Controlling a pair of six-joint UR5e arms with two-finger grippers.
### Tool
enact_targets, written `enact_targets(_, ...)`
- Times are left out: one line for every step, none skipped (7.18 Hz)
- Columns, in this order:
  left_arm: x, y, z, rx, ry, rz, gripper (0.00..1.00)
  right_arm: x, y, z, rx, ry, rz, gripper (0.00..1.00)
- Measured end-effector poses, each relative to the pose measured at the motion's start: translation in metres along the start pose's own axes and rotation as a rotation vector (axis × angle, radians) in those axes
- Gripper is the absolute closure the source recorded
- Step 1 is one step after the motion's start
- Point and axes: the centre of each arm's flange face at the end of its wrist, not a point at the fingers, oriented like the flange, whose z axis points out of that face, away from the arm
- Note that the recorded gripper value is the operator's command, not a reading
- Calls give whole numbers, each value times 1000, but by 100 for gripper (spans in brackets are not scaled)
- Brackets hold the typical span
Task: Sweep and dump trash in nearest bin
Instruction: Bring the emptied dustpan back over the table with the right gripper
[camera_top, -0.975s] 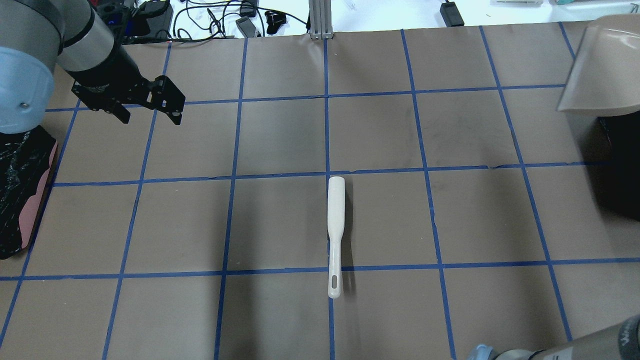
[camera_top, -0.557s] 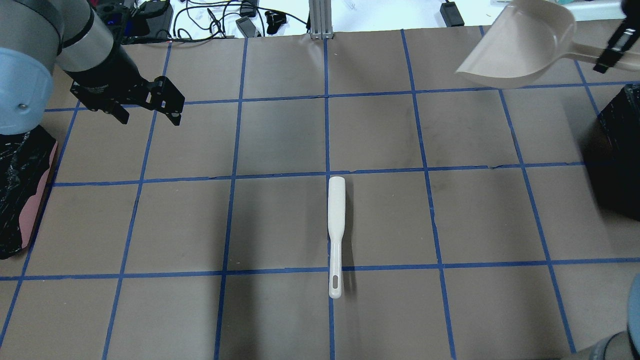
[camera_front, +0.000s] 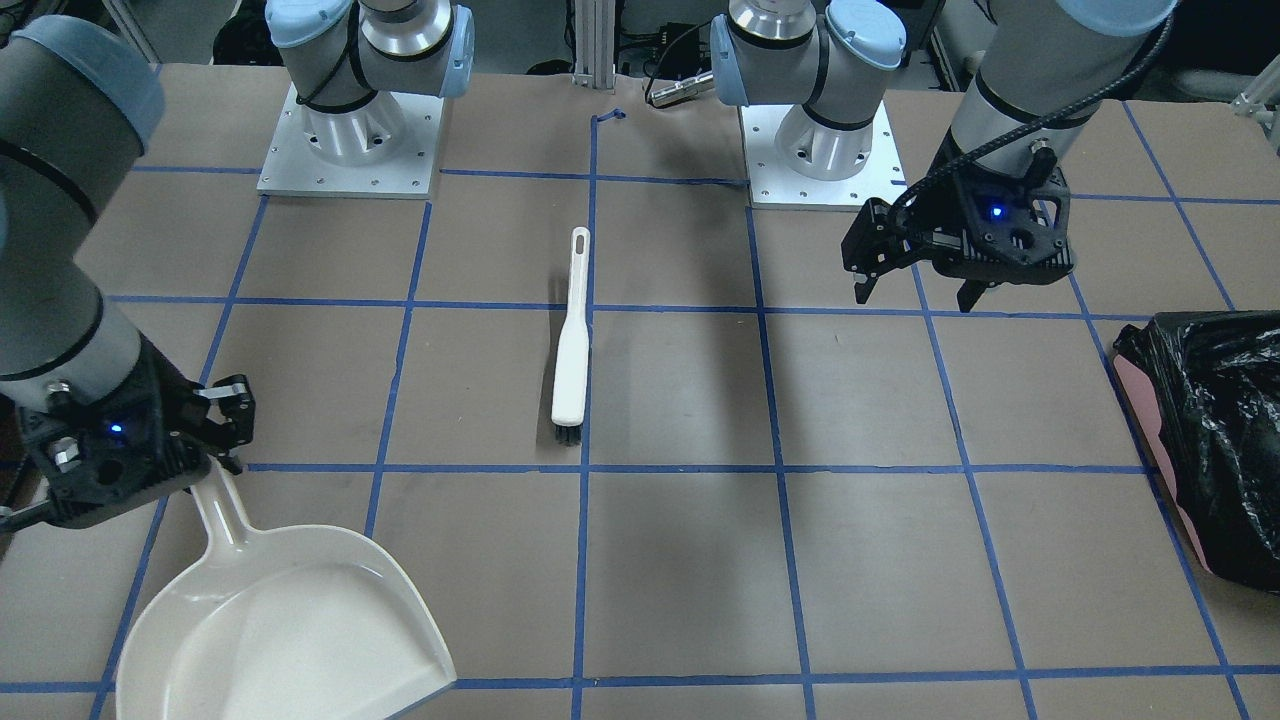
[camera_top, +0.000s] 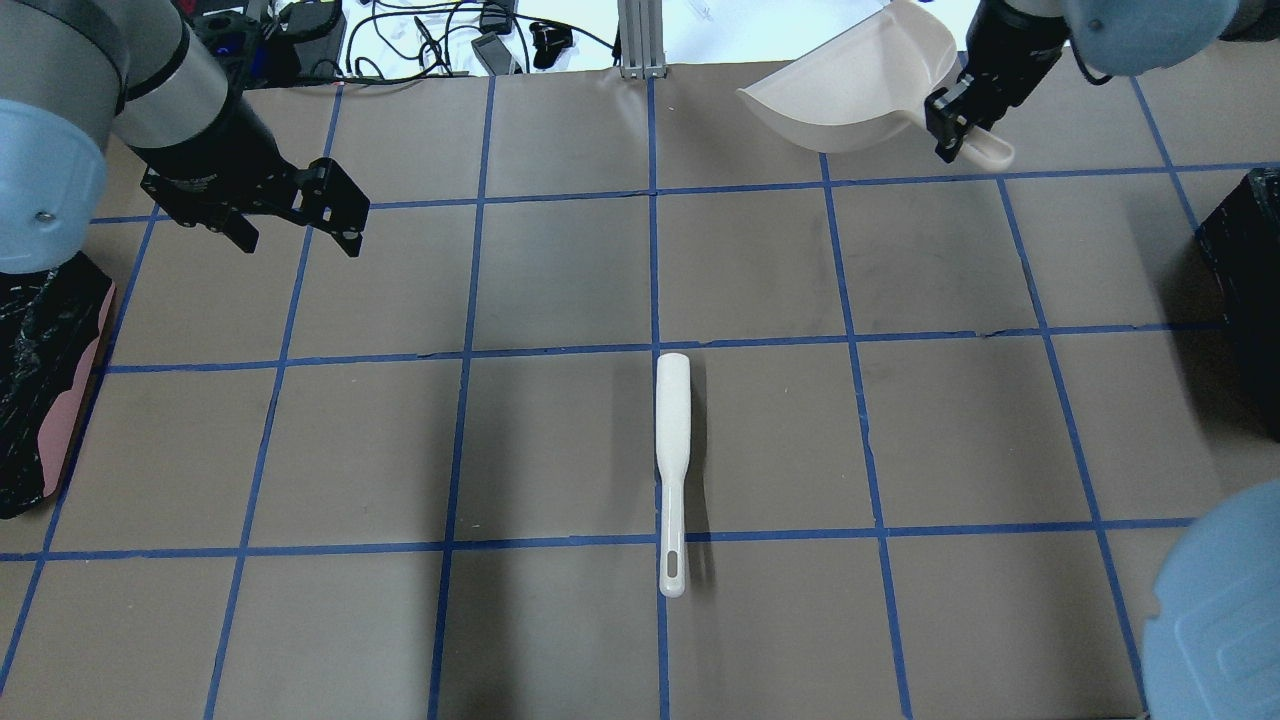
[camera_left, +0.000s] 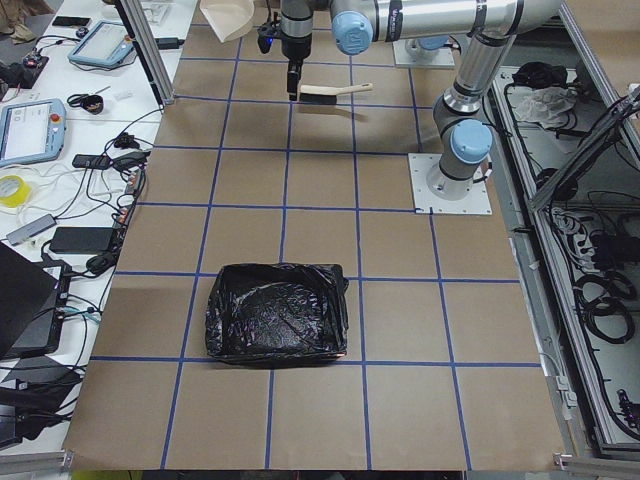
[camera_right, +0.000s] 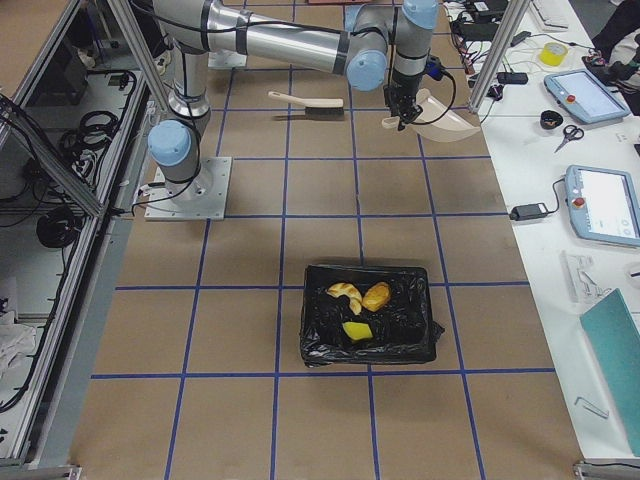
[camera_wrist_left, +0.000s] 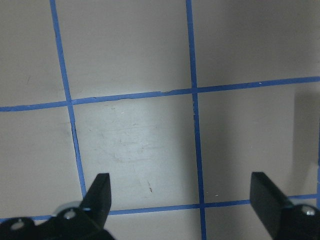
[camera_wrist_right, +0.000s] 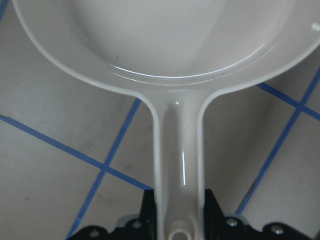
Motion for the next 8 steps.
enact_targets(0, 0, 0, -1, -1, 4, 0, -31, -13, 4, 8, -9, 46, 100)
enact_targets(0, 1, 0, -1, -2, 6, 0, -65, -26, 12, 7, -15, 111, 100)
enact_targets(0, 1, 0, -1, -3, 7, 0, -108, -40, 26, -8, -23, 199, 100)
enact_targets(0, 1, -1, -1, -2, 7, 0, -151, -50, 41, -14, -26, 269, 100)
enact_targets(0, 1, -1, 0, 0, 7, 0, -193, -57, 60, -11, -25, 319, 100)
enact_targets(1, 1, -2, 2, 3, 8, 0, -226, -59, 81, -13, -24, 354, 100)
enact_targets(1, 1, -2, 3, 5, 8, 0, -250, -56, 104, -8, -24, 372, 100)
enact_targets(1, 1, -1, 2, 5, 9, 0, -265, -50, 124, -10, -25, 378, 100)
